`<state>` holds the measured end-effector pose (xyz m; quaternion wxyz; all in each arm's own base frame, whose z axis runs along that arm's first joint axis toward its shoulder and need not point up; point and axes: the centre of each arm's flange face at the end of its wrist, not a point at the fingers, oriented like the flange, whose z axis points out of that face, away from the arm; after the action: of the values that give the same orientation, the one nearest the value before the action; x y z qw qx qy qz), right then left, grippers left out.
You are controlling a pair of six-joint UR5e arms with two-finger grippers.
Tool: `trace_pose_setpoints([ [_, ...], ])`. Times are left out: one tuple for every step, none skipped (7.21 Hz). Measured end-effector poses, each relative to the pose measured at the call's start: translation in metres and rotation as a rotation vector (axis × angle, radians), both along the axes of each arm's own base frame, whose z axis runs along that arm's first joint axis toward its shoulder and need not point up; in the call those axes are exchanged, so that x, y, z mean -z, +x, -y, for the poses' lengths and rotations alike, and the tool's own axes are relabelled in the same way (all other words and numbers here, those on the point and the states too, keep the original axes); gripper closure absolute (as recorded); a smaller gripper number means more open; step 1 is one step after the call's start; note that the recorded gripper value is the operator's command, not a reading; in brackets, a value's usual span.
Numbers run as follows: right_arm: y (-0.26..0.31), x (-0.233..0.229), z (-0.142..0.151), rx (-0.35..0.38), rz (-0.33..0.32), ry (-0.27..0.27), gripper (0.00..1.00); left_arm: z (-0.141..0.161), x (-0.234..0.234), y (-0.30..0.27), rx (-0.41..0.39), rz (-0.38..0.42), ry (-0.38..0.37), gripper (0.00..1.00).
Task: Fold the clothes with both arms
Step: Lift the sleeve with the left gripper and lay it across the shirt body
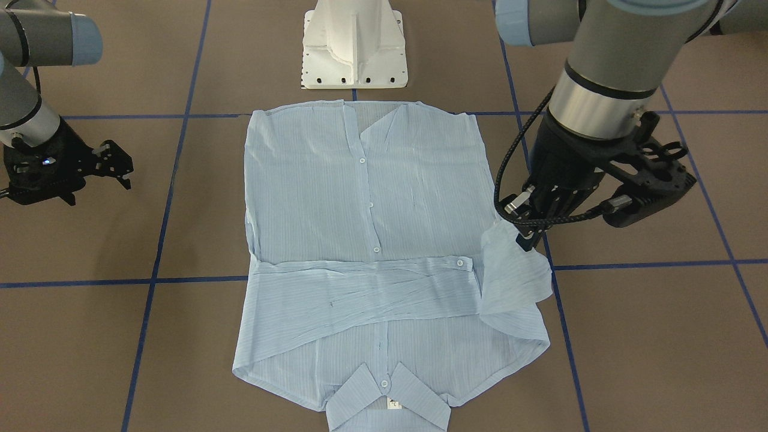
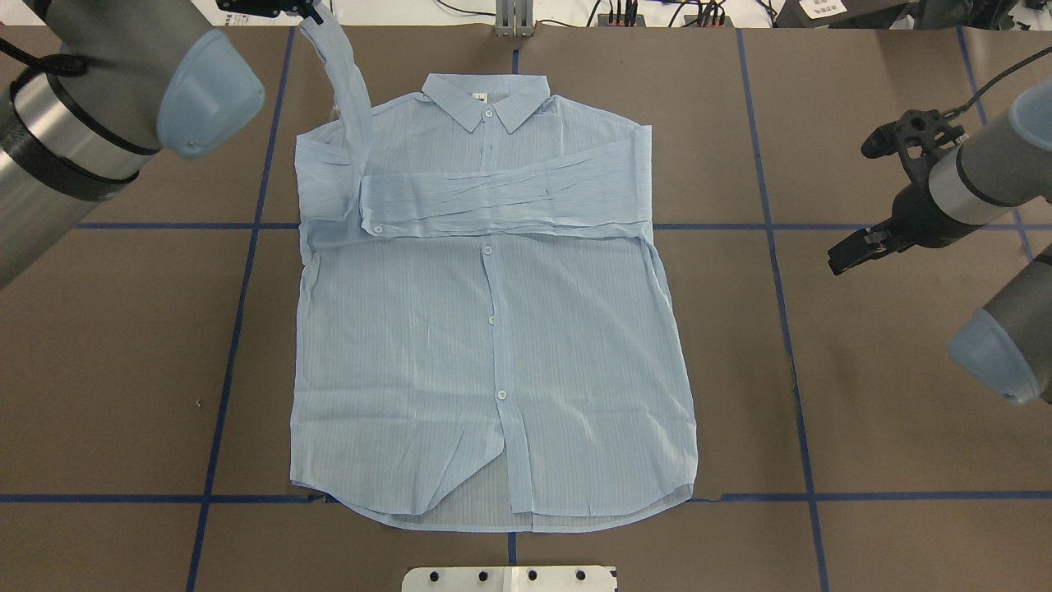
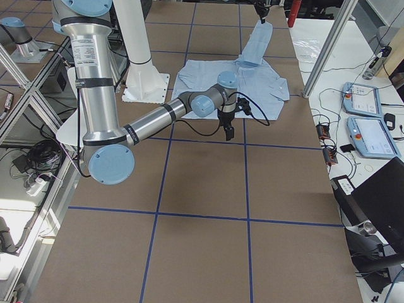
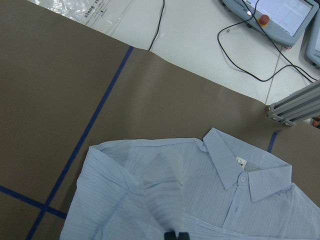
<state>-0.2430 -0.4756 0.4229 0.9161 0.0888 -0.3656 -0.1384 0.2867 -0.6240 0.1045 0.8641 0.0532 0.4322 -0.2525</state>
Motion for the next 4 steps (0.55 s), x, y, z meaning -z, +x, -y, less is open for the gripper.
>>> trace_pose_setpoints([
  [0.001,-0.001,0.0,-0.001,0.0,-0.001,0.0,-0.005,0.006,0.011,-0.001,-0.025,-0.007,1.0],
  [0.001,-0.002,0.0,-0.002,-0.001,-0.003,0.0,-0.01,0.011,0.018,-0.009,-0.045,-0.014,1.0],
  [0.001,-0.003,0.0,-0.002,-0.003,-0.005,0.0,-0.015,0.015,0.026,-0.019,-0.062,-0.022,1.0],
  [0.001,-0.005,0.001,-0.003,-0.005,-0.008,0.0,-0.021,0.018,0.04,-0.029,-0.082,-0.031,1.0],
])
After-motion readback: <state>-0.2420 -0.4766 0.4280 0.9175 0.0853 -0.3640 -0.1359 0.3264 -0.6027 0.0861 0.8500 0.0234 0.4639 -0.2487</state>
